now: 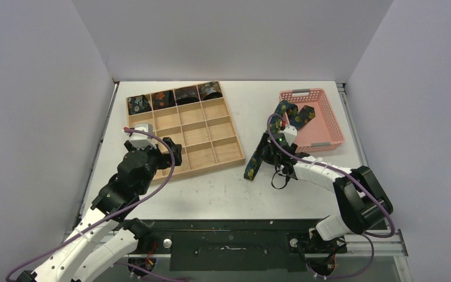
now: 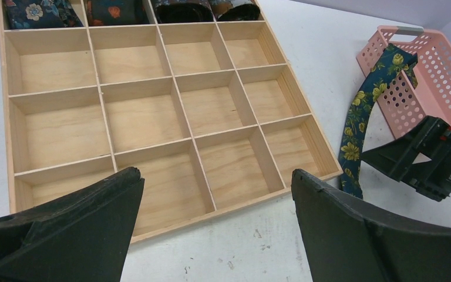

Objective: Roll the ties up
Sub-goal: Pick up the tie from the bin.

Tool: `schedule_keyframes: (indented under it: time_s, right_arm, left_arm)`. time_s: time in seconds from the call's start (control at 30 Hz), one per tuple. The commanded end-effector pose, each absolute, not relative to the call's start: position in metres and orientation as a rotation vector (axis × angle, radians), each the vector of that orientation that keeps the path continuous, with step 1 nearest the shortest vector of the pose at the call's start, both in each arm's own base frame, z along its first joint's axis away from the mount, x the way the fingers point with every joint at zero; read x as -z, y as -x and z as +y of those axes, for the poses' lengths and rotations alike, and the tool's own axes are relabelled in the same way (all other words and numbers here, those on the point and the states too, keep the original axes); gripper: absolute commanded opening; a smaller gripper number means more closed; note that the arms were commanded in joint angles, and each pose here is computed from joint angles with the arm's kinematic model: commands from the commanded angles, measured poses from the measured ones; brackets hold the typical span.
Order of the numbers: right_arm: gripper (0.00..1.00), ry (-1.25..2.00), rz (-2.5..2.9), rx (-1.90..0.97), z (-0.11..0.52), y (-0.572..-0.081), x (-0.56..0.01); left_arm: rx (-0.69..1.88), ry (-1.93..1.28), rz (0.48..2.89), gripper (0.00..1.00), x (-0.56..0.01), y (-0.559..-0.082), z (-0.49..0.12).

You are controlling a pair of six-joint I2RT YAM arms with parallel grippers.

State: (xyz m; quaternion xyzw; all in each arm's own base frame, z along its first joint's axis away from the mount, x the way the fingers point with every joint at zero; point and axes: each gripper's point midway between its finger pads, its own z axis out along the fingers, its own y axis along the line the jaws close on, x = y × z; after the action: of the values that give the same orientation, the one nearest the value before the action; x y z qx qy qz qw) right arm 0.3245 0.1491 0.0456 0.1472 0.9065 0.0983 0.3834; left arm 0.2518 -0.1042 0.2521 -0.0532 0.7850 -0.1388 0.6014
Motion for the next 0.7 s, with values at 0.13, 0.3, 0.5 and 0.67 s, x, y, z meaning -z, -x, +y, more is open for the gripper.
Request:
schedule_keyframes:
  time_s: [0.13, 0.3, 0.5, 0.67]
  right_arm:
    - [0.81, -0.388, 2.320, -0.230, 0.174, -0.356, -0.039]
    - [0.63, -0.283, 2.421, -0.036, 0.165, -0.337, -0.009]
    - [0.28, -0.207, 2.507, 0.062, 0.149, -0.306, 0.013]
    - [0.05, -0.228, 2.394, -0.077, 0.149, -0.313, -0.055]
  left_arm:
    - [0.350, 0.114, 1.794, 0.97, -0.265, -0.255, -0.110]
    - [0.335, 0.120, 1.811, 0.97, -0.261, -0.256, -0.109]
    - [0.327, 0.133, 1.801, 0.97, -0.264, -0.255, -0.105]
    - [0.338, 0.127, 1.793, 0.97, -0.265, -0.252, -0.107]
